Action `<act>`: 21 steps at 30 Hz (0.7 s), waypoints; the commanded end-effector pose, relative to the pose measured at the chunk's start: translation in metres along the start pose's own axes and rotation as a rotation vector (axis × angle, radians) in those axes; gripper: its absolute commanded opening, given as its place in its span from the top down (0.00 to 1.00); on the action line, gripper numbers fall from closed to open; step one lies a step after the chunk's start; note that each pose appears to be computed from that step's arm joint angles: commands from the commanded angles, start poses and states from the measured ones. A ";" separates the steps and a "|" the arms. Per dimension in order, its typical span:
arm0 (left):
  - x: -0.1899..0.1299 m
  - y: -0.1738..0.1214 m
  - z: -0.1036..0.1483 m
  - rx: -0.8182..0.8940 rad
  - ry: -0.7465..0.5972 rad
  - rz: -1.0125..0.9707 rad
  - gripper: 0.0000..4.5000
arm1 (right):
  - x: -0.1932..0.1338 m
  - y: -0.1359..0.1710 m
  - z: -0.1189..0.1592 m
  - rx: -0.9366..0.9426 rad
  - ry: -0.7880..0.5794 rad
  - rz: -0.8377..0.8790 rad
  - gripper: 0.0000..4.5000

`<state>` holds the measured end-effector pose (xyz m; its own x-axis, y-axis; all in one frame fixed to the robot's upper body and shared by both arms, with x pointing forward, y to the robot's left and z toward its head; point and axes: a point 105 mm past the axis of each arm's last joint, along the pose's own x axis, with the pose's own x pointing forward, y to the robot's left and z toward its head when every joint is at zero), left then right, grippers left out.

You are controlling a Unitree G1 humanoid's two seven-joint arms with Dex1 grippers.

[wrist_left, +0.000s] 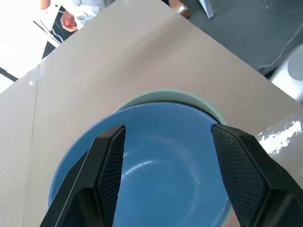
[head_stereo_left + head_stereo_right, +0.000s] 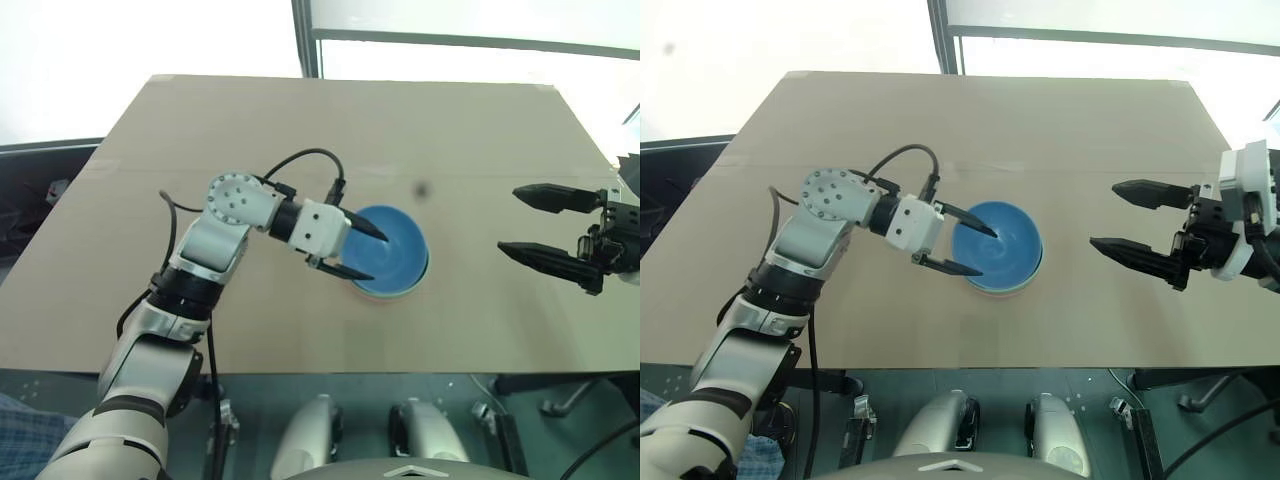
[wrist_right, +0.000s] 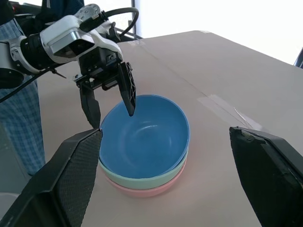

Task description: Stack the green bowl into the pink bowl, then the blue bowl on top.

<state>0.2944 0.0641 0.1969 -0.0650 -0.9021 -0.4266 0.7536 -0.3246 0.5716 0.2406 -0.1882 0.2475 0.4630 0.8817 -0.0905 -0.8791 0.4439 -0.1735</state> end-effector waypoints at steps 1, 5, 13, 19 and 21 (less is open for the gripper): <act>-0.021 0.010 0.017 -0.152 -0.116 0.137 0.32 | -0.004 0.001 0.004 -0.040 0.006 -0.007 0.00; -0.041 0.004 0.012 -0.427 -0.216 0.278 0.32 | -0.009 -0.003 -0.004 -0.010 -0.002 -0.036 0.00; -0.080 -0.024 -0.010 -0.653 -0.176 0.515 0.32 | -0.023 -0.017 -0.028 0.007 0.027 -0.098 0.00; -0.111 -0.049 -0.029 -0.722 -0.065 0.666 0.32 | -0.034 -0.020 -0.051 0.013 0.098 -0.089 0.00; -0.117 -0.055 -0.032 -0.731 -0.042 0.688 0.32 | -0.035 -0.020 -0.054 0.012 0.102 -0.083 0.00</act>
<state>0.2838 0.1920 0.1786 0.5012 -0.8514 -0.1547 0.8642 0.5017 0.0388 0.2497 -0.2365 0.1926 0.5493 0.8144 -0.1870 -0.8356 0.5364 -0.1186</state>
